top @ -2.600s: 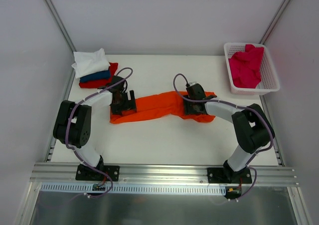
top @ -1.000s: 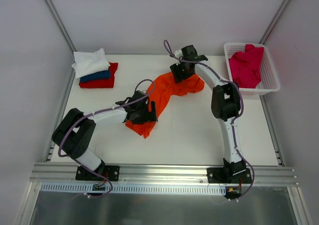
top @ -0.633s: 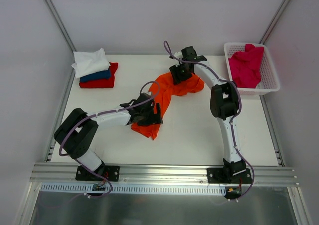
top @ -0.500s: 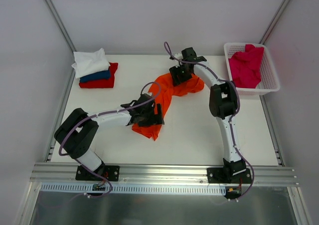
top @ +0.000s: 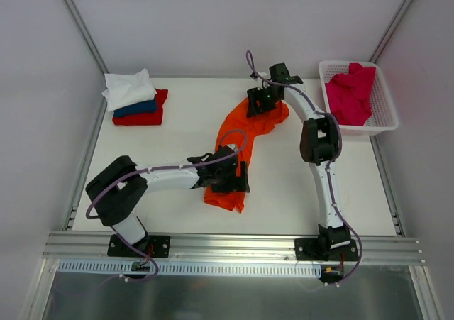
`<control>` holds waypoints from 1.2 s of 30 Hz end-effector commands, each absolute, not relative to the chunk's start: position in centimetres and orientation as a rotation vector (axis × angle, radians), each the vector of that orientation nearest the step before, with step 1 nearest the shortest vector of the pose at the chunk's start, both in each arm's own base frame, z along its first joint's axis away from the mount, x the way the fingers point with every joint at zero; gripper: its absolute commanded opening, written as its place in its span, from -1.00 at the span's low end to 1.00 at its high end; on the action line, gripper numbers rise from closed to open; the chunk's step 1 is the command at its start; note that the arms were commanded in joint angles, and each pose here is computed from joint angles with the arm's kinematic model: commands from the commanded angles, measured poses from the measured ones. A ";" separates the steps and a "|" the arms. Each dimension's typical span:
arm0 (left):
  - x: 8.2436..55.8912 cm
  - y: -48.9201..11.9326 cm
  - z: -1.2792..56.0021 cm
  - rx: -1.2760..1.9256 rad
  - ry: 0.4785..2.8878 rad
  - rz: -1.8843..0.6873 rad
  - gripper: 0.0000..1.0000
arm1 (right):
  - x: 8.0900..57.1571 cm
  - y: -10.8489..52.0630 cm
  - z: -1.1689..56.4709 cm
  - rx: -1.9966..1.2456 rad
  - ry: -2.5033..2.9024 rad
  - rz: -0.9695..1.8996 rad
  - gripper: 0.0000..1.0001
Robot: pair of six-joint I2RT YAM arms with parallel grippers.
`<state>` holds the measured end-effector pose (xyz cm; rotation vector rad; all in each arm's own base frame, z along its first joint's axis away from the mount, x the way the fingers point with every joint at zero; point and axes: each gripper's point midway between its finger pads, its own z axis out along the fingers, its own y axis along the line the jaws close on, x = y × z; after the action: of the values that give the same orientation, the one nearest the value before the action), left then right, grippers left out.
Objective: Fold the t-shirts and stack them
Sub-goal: Rotate the tshirt 90 degrees
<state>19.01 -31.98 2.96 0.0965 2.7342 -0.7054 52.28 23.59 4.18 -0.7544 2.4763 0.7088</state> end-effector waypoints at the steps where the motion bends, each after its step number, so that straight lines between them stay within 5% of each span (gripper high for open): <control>1: 12.4 -29.6 -1.9 0.135 3.028 -0.507 0.69 | 51.8 24.9 5.7 -0.750 2.446 0.826 0.35; 14: 14.9 -31.1 2.2 0.225 2.888 -0.500 0.83 | 51.0 24.2 7.8 -0.714 2.424 0.782 0.34; 27: 21.6 -29.1 15.0 0.180 2.505 -0.512 0.84 | 50.1 22.3 18.6 -0.640 2.267 0.638 0.33; 36: 31.1 -25.7 17.2 0.107 2.416 -0.418 0.79 | 44.4 21.8 25.6 -0.601 2.161 0.534 0.32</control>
<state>27.56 -27.04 16.59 0.0728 2.4515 -0.4917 46.86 21.61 22.29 -0.6215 2.2184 0.5800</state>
